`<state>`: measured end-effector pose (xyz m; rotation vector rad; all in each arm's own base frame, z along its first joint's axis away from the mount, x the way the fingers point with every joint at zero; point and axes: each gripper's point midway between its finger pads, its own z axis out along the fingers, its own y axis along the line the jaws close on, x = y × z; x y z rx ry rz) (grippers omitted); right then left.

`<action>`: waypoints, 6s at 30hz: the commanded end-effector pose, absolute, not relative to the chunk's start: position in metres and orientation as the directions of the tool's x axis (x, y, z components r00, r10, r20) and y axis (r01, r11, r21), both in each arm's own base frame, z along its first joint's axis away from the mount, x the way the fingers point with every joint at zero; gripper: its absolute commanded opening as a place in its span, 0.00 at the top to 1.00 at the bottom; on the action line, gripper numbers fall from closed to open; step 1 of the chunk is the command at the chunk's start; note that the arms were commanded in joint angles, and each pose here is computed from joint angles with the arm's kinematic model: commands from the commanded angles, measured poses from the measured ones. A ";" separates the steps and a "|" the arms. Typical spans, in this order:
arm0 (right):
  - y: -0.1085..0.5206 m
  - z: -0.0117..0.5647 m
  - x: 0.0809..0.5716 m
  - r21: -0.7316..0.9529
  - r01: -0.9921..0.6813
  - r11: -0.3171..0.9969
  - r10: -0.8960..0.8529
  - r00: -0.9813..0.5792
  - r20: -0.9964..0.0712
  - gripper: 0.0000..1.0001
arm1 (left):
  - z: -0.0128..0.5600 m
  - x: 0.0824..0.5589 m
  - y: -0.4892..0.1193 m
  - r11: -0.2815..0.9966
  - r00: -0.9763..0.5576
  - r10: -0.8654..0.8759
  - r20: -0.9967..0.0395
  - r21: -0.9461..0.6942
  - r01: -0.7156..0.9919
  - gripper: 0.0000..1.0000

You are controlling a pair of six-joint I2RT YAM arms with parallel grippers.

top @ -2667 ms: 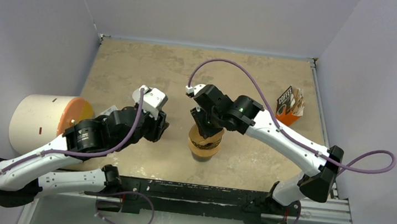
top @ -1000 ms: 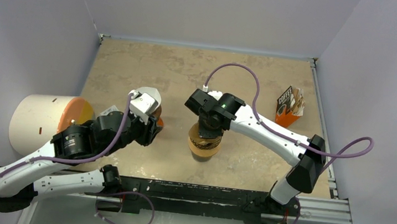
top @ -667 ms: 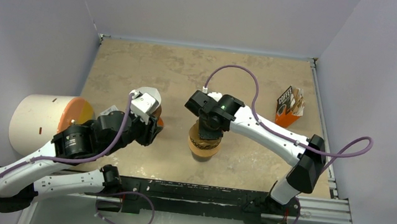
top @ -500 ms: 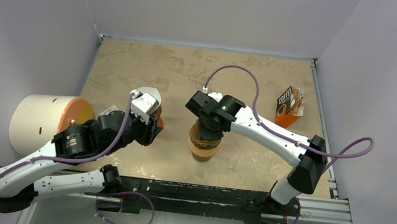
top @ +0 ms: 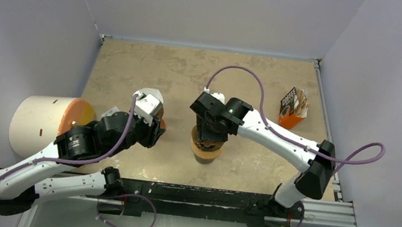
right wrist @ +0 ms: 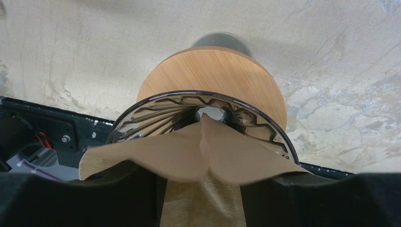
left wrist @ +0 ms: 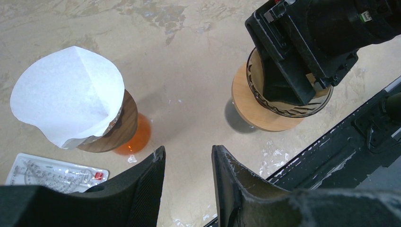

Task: Place the coffee filter in the dripper
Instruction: Place the coffee filter in the coffee dripper.

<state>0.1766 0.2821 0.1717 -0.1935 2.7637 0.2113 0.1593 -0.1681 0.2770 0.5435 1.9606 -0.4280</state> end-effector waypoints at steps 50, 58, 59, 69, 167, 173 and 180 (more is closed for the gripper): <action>0.289 0.200 0.195 0.104 -0.235 0.967 -0.162 -0.872 -0.462 0.97 | 0.271 0.167 -0.176 0.836 -0.394 0.199 -0.897 -0.054 0.546 0.61; 0.293 0.182 0.193 0.095 -0.233 0.968 -0.171 -0.886 -0.430 1.00 | 0.272 0.167 -0.175 0.835 -0.392 0.199 -0.898 -0.054 0.547 0.61; 0.293 0.180 0.193 0.096 -0.234 0.967 -0.172 -0.888 -0.426 1.00 | 0.272 0.167 -0.175 0.835 -0.391 0.198 -0.899 -0.054 0.547 0.61; 0.289 0.186 0.183 0.126 -0.251 0.960 -0.179 -0.891 -0.417 1.00 | 0.271 0.167 -0.175 0.836 -0.391 0.201 -0.898 -0.051 0.547 0.61; 0.292 0.200 0.182 0.124 -0.272 0.954 -0.190 -0.872 -0.451 1.00 | 0.269 0.167 -0.177 0.833 -0.397 0.207 -0.894 -0.051 0.551 0.61; 0.286 0.218 0.187 0.118 -0.267 0.957 -0.176 -0.850 -0.496 1.00 | 0.268 0.168 -0.177 0.834 -0.399 0.209 -0.893 -0.050 0.549 0.61; 0.279 0.236 0.188 0.133 -0.264 0.955 -0.155 -0.831 -0.535 1.00 | 0.266 0.168 -0.179 0.835 -0.407 0.209 -0.889 -0.054 0.547 0.59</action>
